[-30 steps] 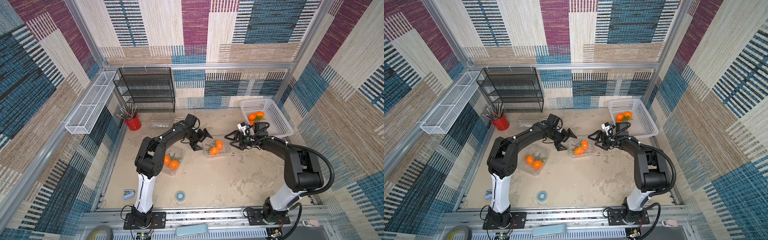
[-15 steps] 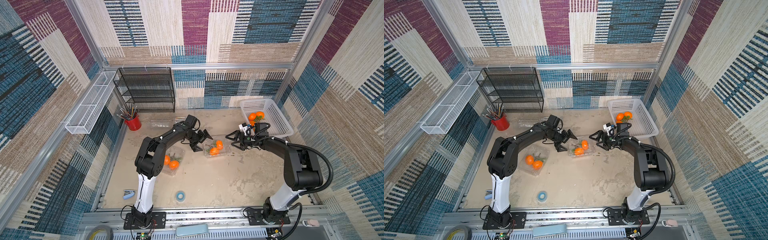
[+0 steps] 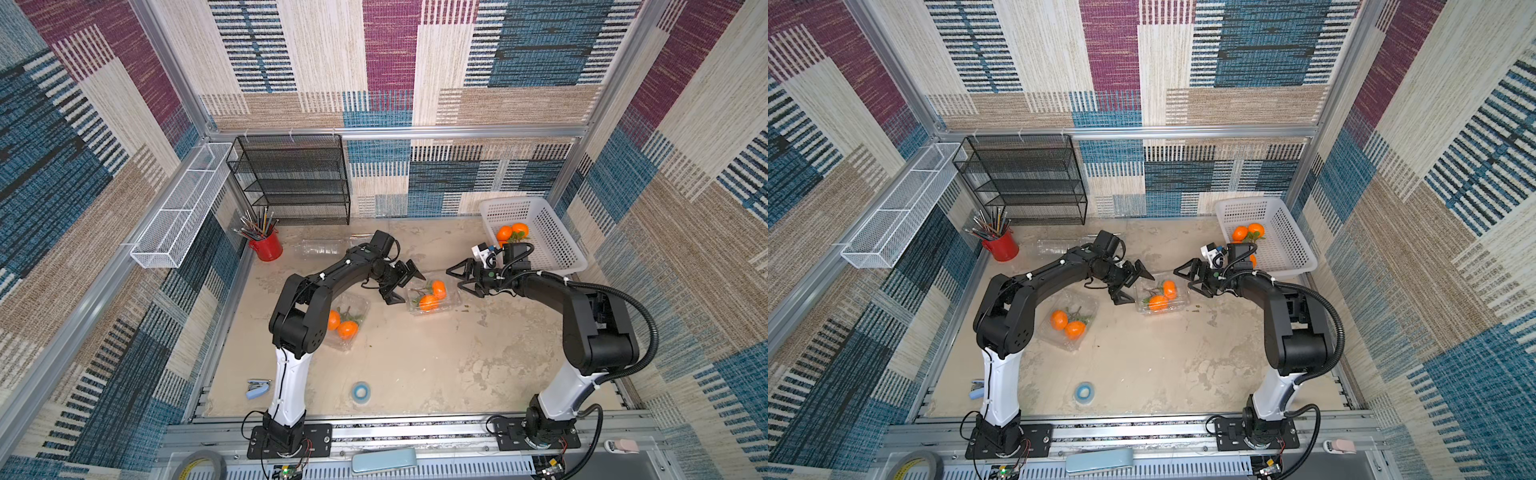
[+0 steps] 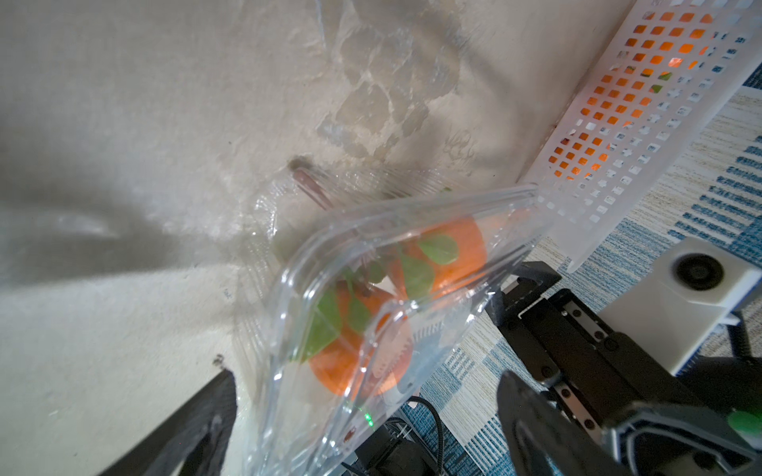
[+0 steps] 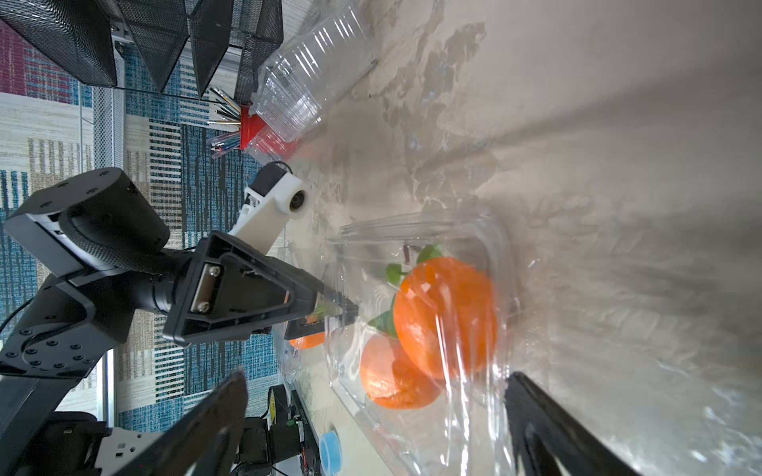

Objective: Take oranges out of containers
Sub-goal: Open the packing box at the center of the board.

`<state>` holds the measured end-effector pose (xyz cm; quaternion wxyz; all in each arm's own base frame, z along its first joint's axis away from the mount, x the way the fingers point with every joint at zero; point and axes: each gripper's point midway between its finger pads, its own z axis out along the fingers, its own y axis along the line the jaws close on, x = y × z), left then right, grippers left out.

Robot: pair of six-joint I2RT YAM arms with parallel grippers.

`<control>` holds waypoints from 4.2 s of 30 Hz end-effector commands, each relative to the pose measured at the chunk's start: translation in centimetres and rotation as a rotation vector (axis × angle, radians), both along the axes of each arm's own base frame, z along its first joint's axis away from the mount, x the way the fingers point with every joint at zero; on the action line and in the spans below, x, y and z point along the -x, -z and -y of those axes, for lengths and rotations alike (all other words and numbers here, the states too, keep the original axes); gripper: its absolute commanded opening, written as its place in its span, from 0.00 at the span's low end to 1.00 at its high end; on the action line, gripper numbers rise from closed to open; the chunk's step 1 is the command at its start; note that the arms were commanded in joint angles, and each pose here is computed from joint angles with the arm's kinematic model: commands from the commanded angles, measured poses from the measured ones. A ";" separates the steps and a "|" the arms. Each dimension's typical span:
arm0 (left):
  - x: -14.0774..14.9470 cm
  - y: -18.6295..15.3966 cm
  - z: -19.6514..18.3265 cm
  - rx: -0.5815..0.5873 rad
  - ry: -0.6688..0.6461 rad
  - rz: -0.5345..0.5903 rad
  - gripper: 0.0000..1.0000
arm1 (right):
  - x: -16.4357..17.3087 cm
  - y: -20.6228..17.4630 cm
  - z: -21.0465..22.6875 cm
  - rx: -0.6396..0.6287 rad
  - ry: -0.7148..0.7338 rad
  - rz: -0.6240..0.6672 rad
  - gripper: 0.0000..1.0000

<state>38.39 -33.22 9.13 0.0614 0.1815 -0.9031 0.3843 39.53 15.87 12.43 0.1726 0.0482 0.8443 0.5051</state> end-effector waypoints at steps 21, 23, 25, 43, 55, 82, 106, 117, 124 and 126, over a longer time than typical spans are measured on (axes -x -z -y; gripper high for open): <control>-1.1 -0.3 1.0 0.059 -0.012 0.014 1.00 | 3.4 -2.7 -3.0 -0.149 -0.107 0.023 0.98; -1.2 -0.3 1.1 0.061 -0.014 0.013 0.99 | 3.7 -2.7 -3.2 -0.161 -0.115 0.016 0.98; -1.4 -0.4 1.2 0.065 -0.019 0.014 0.99 | 4.1 -2.6 -3.4 -0.174 -0.123 -0.003 0.98; -2.6 -1.6 1.8 0.054 0.000 0.036 0.99 | 4.8 -2.6 -3.8 -0.279 -0.082 -0.158 0.89; -1.9 -2.0 0.9 -0.024 0.057 0.031 1.00 | 4.5 -1.7 -3.3 -0.341 0.042 -0.268 0.63; 0.2 -6.5 -4.1 -0.134 0.014 0.162 1.00 | 2.0 0.1 -2.2 -0.435 0.272 -0.544 0.23; 4.4 -3.8 1.0 0.213 -0.192 0.242 0.92 | -1.8 -0.2 -1.3 -0.546 0.478 -0.637 0.18; 3.9 -3.3 0.9 0.221 -0.241 0.250 0.91 | -1.1 -0.2 -2.4 -0.537 0.464 -0.641 0.18; 3.8 -2.6 0.4 0.208 -0.280 0.230 0.91 | -0.3 0.0 -2.5 -0.533 0.468 -0.645 0.18; 3.8 -2.2 0.6 0.211 -0.278 0.223 0.91 | -0.2 -0.1 -2.6 -0.533 0.468 -0.642 0.17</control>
